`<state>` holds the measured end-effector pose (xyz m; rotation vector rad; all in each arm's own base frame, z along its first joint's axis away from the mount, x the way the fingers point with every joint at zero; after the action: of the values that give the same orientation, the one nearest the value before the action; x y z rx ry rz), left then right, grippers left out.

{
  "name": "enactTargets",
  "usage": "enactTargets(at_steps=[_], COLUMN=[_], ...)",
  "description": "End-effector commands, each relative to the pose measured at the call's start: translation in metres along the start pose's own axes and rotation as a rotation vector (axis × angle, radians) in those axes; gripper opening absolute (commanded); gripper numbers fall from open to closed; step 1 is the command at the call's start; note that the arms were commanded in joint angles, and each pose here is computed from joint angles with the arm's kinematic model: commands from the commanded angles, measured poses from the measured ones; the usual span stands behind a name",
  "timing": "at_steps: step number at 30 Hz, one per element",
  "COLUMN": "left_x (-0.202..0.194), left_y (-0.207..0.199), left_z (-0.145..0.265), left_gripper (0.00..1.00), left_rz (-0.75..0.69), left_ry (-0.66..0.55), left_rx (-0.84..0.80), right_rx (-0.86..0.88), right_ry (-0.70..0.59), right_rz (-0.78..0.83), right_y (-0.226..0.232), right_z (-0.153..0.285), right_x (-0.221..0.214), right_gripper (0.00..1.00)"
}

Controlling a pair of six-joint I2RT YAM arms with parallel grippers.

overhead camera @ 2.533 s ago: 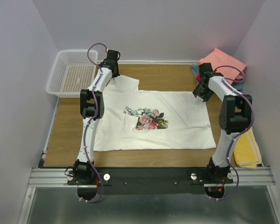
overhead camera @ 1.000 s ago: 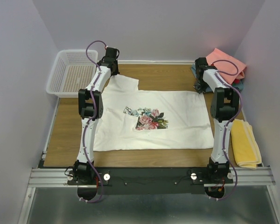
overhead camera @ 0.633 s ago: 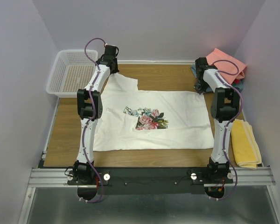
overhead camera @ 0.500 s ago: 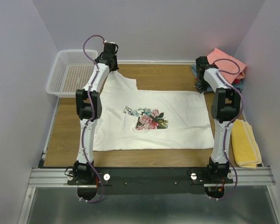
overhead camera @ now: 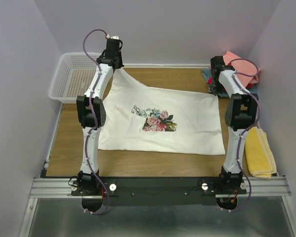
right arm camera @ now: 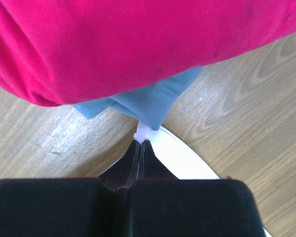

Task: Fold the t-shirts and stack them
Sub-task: Fold the tshirt

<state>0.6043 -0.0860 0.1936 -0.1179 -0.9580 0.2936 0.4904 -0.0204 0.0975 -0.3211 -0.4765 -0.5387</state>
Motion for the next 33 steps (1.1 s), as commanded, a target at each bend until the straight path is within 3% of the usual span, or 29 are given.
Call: enactTargets(at_steps=[1, 12, 22, 33], left_x=[0.050, 0.060, 0.023, 0.000], left_y=[-0.002, -0.004, 0.019, 0.038], left_z=[0.038, 0.064, 0.066, 0.100], left_gripper=[0.00, 0.00, 0.00, 0.00], left_rz=[0.008, 0.010, -0.004, 0.005], left_ry=[-0.129, -0.139, -0.022, 0.010], left_rx=[-0.012, -0.031, 0.081, 0.125], right_rx=[0.005, 0.094, 0.059, 0.057], right_ry=[-0.089, -0.119, -0.031, -0.018], right_rz=[-0.039, -0.053, -0.019, -0.004], right_y=[-0.014, -0.015, -0.033, -0.049], right_z=[0.034, 0.066, 0.062, 0.076], right_x=[0.032, 0.043, 0.002, -0.016], right_gripper=[0.01, 0.01, 0.01, 0.01])
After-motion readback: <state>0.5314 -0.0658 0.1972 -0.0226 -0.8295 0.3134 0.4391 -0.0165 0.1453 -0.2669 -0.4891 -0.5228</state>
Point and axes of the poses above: each gripper's point midway between its finger pads, its own z axis back along the fingers, its own y axis along the line the jaws close on, x = y × z, the point moved 4 cm from there along z, back along the fingers, and after that the axes turned 11 degrees about z, right-handed, at the moved point
